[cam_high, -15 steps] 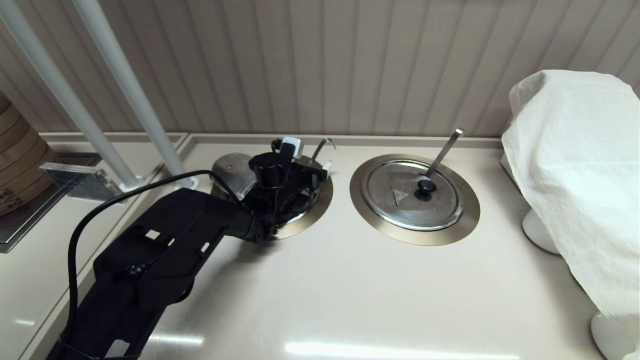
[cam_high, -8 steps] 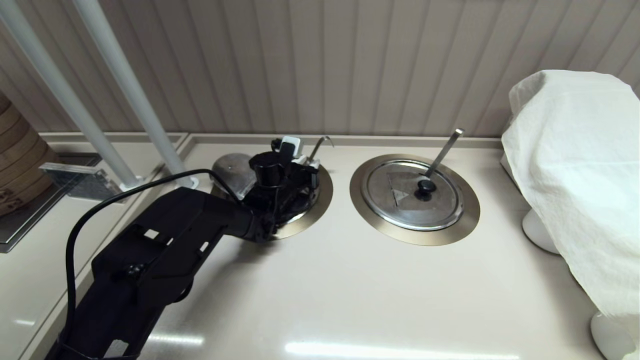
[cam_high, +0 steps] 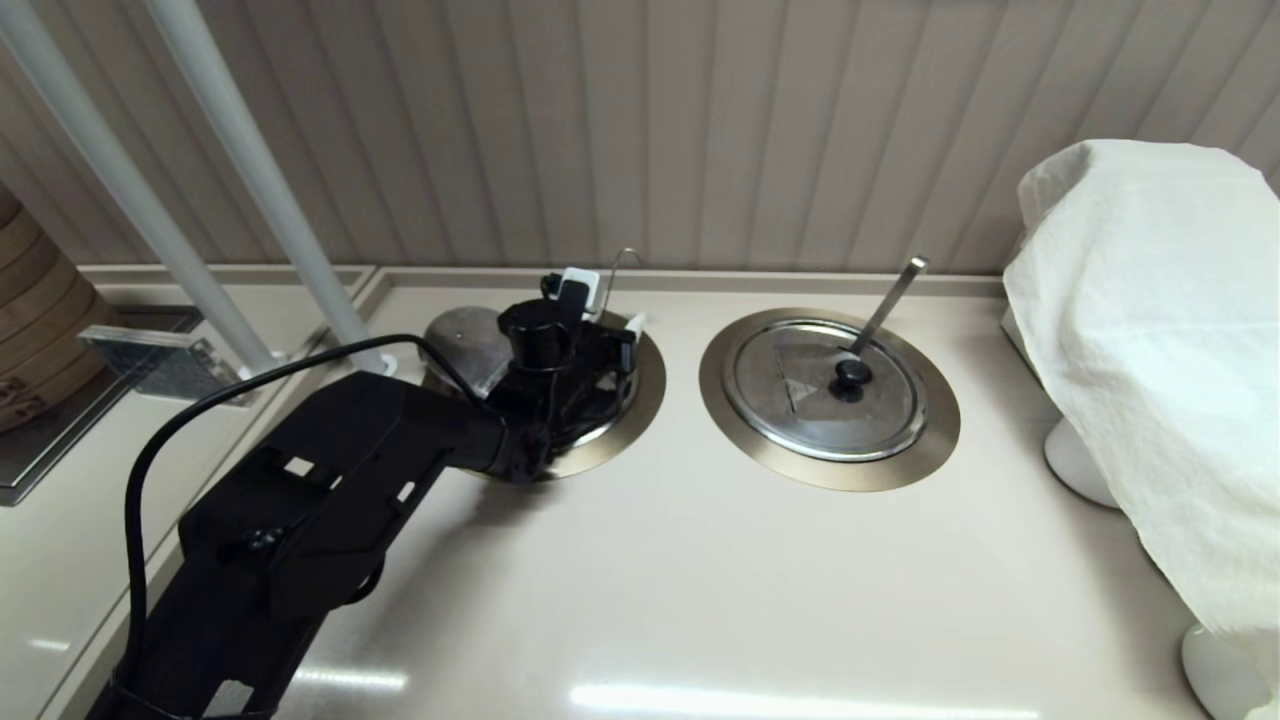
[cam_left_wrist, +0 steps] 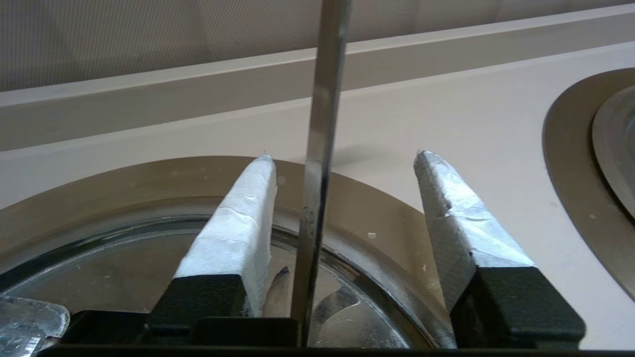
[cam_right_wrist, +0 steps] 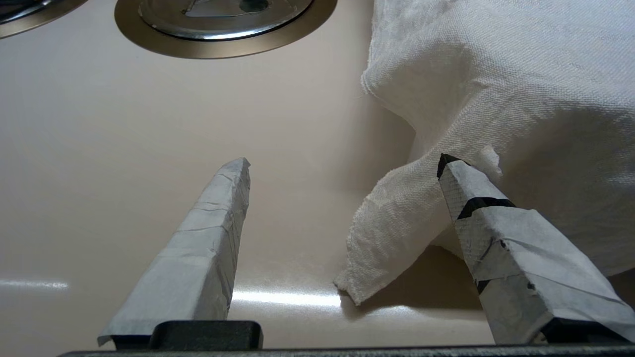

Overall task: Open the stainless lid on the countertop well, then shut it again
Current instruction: Stir with a spoon

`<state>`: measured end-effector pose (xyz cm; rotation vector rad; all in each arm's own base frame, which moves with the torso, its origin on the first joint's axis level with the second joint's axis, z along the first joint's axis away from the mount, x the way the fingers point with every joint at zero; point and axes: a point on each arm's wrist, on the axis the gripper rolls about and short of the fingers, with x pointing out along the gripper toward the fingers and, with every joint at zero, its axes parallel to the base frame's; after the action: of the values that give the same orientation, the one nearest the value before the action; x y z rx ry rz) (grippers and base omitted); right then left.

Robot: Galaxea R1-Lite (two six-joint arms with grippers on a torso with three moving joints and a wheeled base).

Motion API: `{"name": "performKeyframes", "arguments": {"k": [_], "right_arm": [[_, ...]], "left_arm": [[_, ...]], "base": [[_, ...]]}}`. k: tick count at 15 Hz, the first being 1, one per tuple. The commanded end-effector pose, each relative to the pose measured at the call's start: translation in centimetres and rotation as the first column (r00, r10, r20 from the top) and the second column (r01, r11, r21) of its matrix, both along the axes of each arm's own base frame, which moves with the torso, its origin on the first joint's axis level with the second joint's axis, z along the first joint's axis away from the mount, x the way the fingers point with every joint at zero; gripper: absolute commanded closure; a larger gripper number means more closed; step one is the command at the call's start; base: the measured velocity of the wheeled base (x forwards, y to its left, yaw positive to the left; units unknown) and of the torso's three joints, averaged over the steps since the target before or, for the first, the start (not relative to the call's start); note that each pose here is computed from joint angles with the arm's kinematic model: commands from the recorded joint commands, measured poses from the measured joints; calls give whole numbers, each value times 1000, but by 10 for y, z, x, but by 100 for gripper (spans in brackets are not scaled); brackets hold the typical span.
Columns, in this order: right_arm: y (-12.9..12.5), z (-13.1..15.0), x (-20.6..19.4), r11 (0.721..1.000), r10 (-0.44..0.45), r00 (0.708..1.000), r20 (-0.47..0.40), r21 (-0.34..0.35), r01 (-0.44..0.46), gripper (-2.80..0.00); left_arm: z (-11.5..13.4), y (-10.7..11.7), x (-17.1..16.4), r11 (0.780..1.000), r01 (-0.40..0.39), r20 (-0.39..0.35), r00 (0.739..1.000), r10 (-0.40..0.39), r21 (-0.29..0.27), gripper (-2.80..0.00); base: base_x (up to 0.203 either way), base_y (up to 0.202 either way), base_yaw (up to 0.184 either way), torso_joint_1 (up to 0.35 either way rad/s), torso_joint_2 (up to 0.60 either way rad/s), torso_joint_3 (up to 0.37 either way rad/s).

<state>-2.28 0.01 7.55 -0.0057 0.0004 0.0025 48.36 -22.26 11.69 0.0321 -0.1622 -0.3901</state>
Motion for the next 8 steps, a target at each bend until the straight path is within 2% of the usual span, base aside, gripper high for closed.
{"name": "performKeyframes", "arguments": {"k": [1, 6, 8], "right_arm": [[0, 0, 0, 1000, 1, 1000, 0, 0, -1, -280], [0, 0, 0, 1000, 1, 1000, 0, 0, -1, -280], [0, 0, 0, 1000, 1, 1000, 0, 0, -1, -280]], "left_arm": [[3, 0, 0, 1000, 0, 11, 1000, 0, -6, -280], [22, 4, -4, 1000, -10, 37, 999, 11, -26, -280], [16, 5, -3, 1000, -11, 28, 1000, 12, -20, -280]], "base": [[0, 0, 0, 0, 0, 0], [0, 0, 0, 0, 0, 0], [0, 0, 0, 0, 0, 0]]}}
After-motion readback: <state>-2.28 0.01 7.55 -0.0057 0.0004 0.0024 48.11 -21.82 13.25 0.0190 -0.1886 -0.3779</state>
